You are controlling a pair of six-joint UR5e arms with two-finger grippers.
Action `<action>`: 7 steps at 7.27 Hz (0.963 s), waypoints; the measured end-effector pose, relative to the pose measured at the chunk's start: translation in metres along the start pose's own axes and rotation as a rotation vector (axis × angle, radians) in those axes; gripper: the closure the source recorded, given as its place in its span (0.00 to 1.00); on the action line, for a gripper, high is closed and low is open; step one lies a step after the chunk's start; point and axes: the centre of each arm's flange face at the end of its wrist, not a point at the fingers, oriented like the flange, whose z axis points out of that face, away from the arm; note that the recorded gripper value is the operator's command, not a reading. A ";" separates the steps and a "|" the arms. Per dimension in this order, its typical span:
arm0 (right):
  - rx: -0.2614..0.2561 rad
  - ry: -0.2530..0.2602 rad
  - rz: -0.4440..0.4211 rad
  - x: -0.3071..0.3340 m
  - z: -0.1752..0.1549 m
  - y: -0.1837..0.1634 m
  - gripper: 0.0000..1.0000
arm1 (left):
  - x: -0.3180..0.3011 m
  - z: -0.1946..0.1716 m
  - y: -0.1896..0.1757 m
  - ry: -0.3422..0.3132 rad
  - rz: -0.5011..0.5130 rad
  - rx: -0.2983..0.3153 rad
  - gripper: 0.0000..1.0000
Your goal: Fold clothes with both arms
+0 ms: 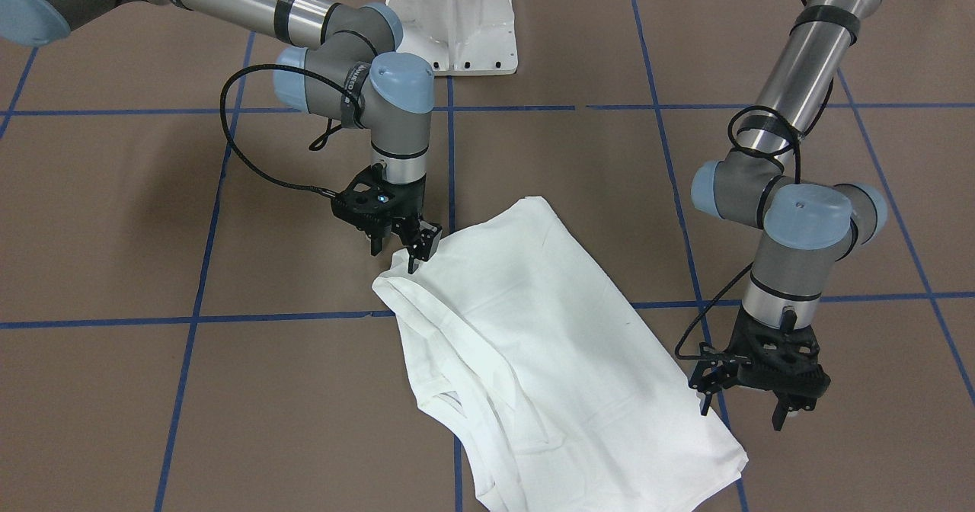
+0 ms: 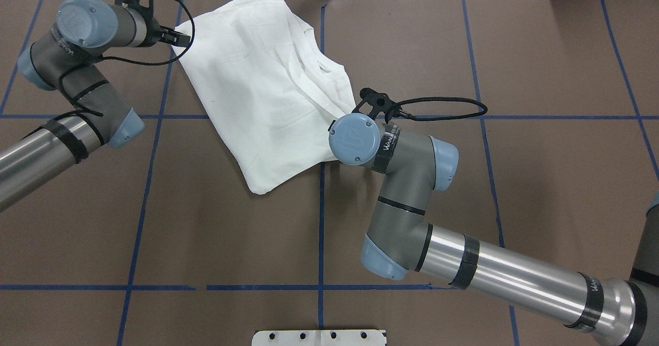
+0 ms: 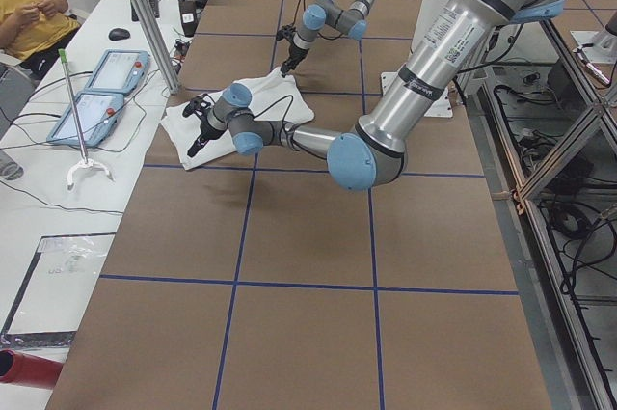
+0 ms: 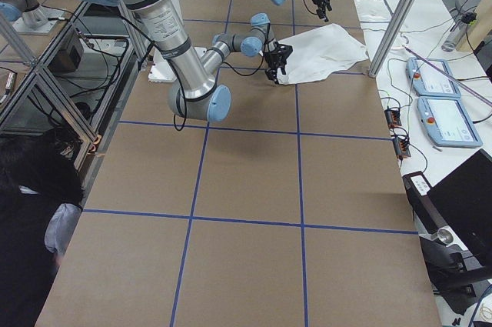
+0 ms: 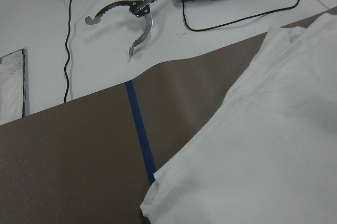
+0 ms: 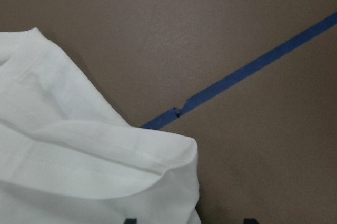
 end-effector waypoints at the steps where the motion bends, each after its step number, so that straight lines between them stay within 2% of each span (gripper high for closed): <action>1: -0.003 0.004 0.006 0.000 0.002 0.006 0.26 | 0.000 0.000 0.000 0.001 0.000 0.000 0.00; 2: -0.007 0.007 0.010 0.001 0.003 0.012 0.26 | 0.000 0.000 0.001 0.001 0.000 -0.001 0.00; 3: -0.009 0.012 0.015 0.002 0.005 0.016 0.44 | 0.000 0.000 0.001 0.001 0.000 -0.001 0.00; 4: -0.010 0.013 0.017 0.003 0.006 0.018 0.80 | 0.000 0.000 0.000 0.000 0.000 0.000 0.00; 5: -0.009 0.010 0.019 0.001 0.005 0.018 1.00 | 0.000 0.000 0.001 0.000 0.000 0.000 0.00; 7: -0.007 -0.006 0.024 -0.008 -0.003 0.019 1.00 | -0.001 0.000 0.001 -0.001 0.000 -0.001 0.00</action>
